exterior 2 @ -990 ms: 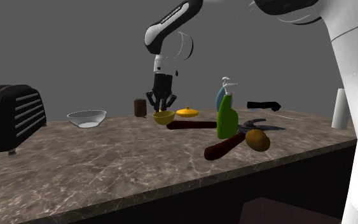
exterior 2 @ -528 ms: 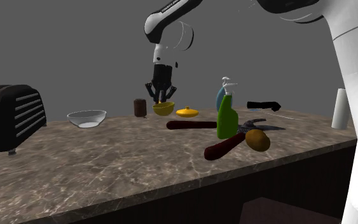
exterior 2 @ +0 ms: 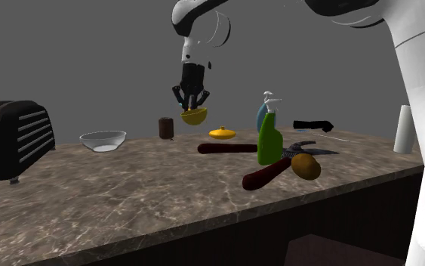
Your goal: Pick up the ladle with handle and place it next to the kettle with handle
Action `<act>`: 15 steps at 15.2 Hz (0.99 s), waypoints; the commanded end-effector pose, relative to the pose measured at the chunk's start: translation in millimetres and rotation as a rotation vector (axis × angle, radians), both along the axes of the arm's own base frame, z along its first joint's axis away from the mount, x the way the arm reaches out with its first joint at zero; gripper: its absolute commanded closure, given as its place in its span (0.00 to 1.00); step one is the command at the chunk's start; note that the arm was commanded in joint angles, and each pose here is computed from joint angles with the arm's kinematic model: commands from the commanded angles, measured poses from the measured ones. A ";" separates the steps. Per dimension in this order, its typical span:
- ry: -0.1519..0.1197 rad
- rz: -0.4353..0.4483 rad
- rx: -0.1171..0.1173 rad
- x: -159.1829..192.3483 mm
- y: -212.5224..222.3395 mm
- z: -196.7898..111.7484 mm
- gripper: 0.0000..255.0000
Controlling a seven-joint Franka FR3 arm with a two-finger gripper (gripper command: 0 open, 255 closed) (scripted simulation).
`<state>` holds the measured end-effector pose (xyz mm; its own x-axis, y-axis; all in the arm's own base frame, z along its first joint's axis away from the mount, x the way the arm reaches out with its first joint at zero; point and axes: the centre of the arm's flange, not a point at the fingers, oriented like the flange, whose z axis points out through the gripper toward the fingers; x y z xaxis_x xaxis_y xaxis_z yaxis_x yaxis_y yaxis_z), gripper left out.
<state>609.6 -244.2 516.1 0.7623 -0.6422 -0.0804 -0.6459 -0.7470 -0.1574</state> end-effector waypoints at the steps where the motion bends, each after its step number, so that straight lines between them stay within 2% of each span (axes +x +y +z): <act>1: 0.000 0.000 0.000 -1.1 0.2 11.0 1.00; 12: 0.000 0.000 0.000 -1.1 0.2 67.0 1.00; 15: 0.000 0.000 0.000 7.0 39.0 67.0 1.00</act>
